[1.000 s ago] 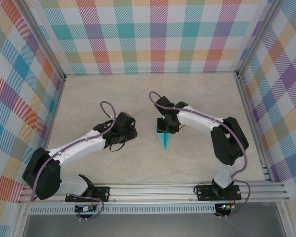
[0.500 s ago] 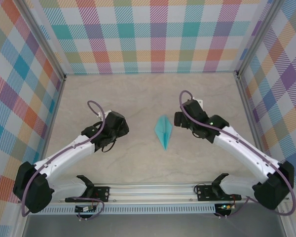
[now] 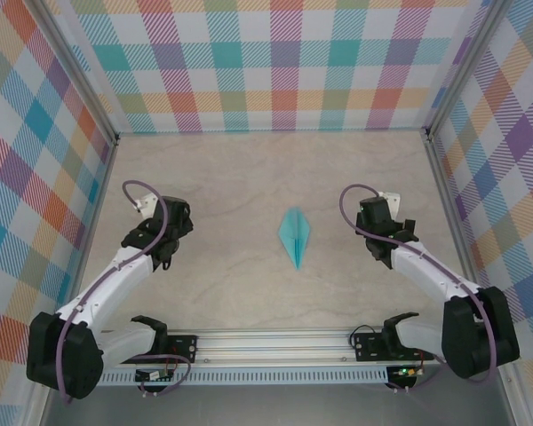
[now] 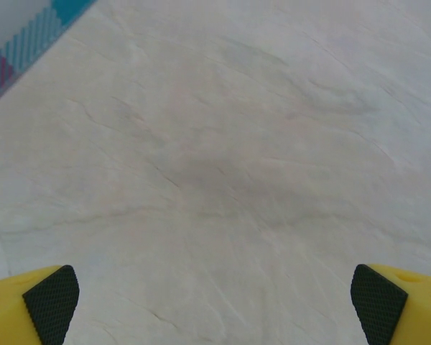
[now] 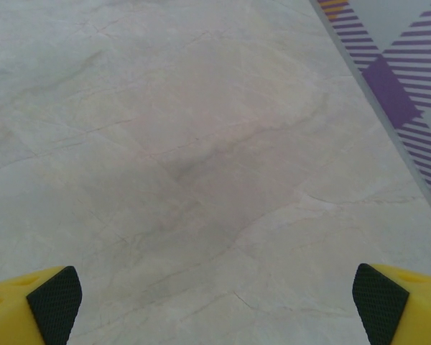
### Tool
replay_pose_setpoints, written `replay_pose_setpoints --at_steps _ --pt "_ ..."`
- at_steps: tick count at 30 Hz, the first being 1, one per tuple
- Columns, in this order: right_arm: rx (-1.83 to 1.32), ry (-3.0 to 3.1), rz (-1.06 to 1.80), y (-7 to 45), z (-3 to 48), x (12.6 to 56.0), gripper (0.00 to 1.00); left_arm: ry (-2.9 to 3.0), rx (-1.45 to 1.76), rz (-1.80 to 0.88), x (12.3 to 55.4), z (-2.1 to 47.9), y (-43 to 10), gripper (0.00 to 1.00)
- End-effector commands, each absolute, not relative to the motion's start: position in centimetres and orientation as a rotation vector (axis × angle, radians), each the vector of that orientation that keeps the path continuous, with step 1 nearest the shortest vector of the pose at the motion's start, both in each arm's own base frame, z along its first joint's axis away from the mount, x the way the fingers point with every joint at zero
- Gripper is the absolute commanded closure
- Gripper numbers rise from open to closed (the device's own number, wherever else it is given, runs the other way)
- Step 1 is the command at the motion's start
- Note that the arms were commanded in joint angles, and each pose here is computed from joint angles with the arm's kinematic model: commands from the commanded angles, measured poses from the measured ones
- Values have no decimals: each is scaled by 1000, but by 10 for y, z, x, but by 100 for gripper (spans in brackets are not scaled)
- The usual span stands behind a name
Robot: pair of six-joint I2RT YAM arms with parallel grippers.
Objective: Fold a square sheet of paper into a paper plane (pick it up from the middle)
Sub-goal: Reset both arms
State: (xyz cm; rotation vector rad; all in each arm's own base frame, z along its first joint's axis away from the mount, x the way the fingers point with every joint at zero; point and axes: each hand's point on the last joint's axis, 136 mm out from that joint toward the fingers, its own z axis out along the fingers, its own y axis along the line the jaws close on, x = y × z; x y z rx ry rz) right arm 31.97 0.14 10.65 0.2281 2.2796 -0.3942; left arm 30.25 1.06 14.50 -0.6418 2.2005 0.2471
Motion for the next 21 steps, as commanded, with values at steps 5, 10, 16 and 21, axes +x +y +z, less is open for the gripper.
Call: replay_pose_setpoints --at_steps 5,10,16,21 --pt "47 2141 -207 29 98 375 0 2016 -624 336 330 139 42 0" --pt "-30 2036 -115 40 105 389 0 1910 -510 346 352 145 40 0" --pt "-34 1949 -69 33 116 385 0 1930 -384 307 371 114 25 0" --pt "-89 1921 2 37 114 386 0 1919 -281 277 386 107 17 0"
